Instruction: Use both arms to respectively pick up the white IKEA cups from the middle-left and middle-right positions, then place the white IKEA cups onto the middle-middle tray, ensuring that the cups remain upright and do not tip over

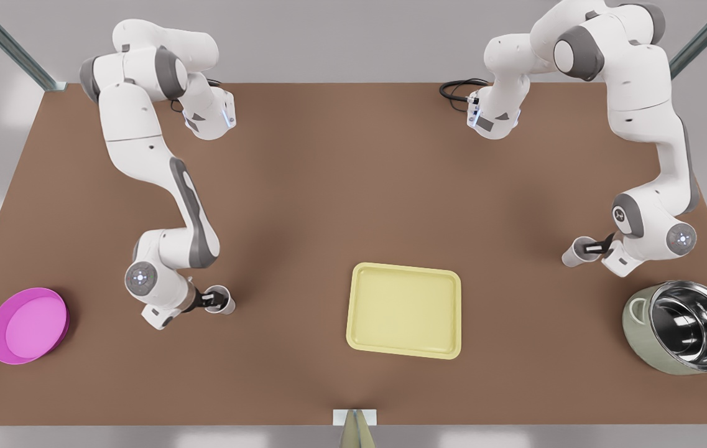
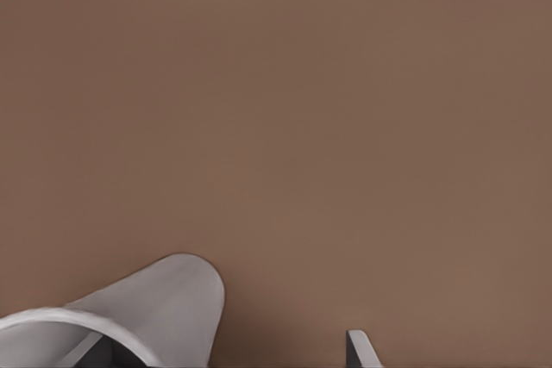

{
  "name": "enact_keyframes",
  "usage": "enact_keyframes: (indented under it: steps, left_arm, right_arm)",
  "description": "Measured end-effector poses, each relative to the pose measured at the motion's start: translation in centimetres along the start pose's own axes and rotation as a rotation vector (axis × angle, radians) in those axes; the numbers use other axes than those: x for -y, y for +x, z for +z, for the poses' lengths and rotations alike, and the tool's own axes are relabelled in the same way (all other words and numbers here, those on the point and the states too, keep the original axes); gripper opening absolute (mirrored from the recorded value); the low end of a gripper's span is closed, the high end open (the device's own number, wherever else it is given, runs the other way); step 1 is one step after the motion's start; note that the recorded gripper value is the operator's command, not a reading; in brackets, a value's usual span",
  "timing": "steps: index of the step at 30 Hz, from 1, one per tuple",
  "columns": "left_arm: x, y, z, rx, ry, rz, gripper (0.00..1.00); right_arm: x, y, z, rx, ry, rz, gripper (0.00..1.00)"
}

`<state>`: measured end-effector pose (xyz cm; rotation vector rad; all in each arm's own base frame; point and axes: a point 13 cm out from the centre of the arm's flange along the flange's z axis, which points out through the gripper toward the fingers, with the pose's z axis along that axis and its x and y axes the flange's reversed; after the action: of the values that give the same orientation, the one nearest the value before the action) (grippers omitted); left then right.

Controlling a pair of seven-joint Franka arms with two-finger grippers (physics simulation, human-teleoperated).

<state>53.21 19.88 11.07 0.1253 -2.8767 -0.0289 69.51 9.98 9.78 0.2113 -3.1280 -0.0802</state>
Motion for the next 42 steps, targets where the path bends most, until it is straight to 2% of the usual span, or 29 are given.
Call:
enact_keyframes:
  steps: [1,3,4,5,7,10,13,15,19,25,26,27,28,29,38,42]
  left_arm:
    - [0.5,-0.2,0.0,0.005,0.012,0.004,0.21]
    - [1.9,-0.8,-0.4,0.019,0.030,0.027,0.21]
    - [3.2,-1.7,-1.5,0.041,0.035,0.052,0.21]
    - [4.9,-2.5,-4.1,0.078,0.037,0.082,0.21]
    - [10.3,-3.6,-10.6,0.168,0.029,0.172,0.21]
    - [26.8,-10.0,-17.8,0.265,0.057,0.371,0.21]
    - [44.0,-8.6,-15.9,0.215,0.115,0.494,0.21]
    - [49.6,-7.4,-13.6,0.184,0.124,0.487,0.21]
    - [50.6,-7.9,-11.3,0.129,0.118,0.362,0.21]
    - [48.2,-7.8,-6.1,0.010,0.080,0.183,0.21]
    - [47.9,-7.8,-5.6,-0.001,0.081,0.157,0.27]
    - [48.0,-7.8,-5.1,-0.010,0.088,0.134,0.48]
    - [48.1,-7.9,-4.8,-0.017,0.097,0.113,0.93]
    - [48.2,-7.9,-4.6,-0.021,0.107,0.093,1.00]
    - [44.9,-8.7,-8.5,-0.020,0.136,-0.065,1.00]
    - [40.5,-7.4,-17.9,0.050,0.119,-0.108,1.00]
  right_arm:
    - [0.1,-0.1,0.1,0.002,0.000,0.001,0.98]
    - [0.2,-0.3,0.1,0.008,0.001,0.003,0.56]
    - [0.2,-0.3,0.1,0.010,0.001,0.001,0.47]
    - [0.2,-0.4,0.1,0.011,0.000,-0.001,0.46]
    - [-0.2,-0.5,-0.1,0.016,-0.006,-0.014,0.22]
    - [-1.1,-0.8,-0.4,0.023,-0.007,-0.041,0.21]
    - [-1.6,-1.1,-1.2,0.033,0.000,-0.060,0.21]
    - [-2.5,-1.9,-2.9,0.049,-0.009,-0.073,0.21]
    - [-10.4,-1.8,-5.1,0.052,-0.095,-0.133,0.21]
    - [-28.0,0.3,-4.1,0.063,-0.157,-0.236,0.21]
    - [-30.0,0.5,-4.1,0.071,-0.163,-0.237,0.21]
    - [-31.9,0.7,-3.9,0.078,-0.169,-0.234,0.21]
    - [-33.8,1.1,-3.7,0.086,-0.176,-0.230,0.21]
    - [-35.4,1.4,-3.4,0.094,-0.183,-0.221,0.21]
    - [-42.3,0.3,-0.8,0.177,-0.252,-0.047,0.21]
    - [-45.0,0.2,0.8,0.194,-0.278,0.007,0.21]
